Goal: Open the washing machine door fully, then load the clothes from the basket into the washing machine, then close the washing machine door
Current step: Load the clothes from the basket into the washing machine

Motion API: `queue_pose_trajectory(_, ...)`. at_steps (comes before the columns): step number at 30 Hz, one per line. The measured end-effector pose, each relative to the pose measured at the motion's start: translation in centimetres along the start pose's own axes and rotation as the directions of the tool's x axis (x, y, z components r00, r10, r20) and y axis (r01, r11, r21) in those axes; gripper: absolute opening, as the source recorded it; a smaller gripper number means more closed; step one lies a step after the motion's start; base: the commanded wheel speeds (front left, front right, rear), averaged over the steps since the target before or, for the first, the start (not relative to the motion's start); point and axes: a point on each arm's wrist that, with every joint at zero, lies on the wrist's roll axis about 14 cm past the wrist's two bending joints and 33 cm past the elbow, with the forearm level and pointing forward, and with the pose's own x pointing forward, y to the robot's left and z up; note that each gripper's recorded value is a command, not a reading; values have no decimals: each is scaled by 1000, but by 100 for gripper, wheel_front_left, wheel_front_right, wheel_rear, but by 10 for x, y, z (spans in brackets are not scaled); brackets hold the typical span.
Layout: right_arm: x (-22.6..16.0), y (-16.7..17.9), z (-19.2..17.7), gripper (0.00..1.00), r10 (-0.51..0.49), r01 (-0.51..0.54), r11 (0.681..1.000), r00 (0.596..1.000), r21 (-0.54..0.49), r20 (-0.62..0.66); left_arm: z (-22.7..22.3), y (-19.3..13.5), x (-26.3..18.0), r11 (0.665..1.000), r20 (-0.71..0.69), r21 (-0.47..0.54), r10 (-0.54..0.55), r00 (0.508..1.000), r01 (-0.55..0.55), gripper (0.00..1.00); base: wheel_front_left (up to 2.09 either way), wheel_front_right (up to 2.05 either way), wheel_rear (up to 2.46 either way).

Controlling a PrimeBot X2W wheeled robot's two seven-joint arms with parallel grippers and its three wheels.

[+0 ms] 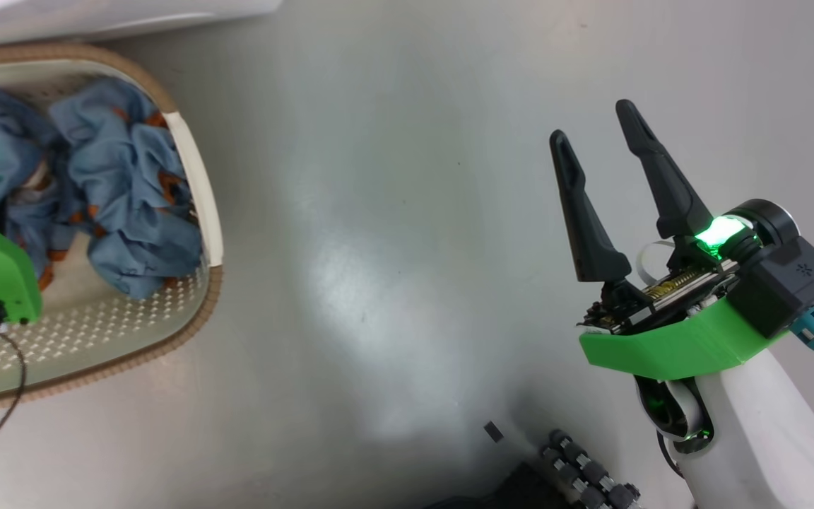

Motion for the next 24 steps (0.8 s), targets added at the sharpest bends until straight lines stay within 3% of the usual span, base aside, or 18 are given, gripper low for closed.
queue_pose_trajectory(5,1,3,16,100,7,-7,1000,999,3,41,24,-2,-15,994,110,-110,20,994,-8,0,0,0,0)
queue_pose_trajectory(15,-6,11,56,100,28,-27,1000,991,-5,128,44,-6,-65,978,219,-211,52,974,-5,0,0,0,0)
queue_pose_trajectory(24,-29,11,76,100,21,-21,1000,987,2,158,72,1,-120,954,368,-301,107,924,9,0,0,0,0)
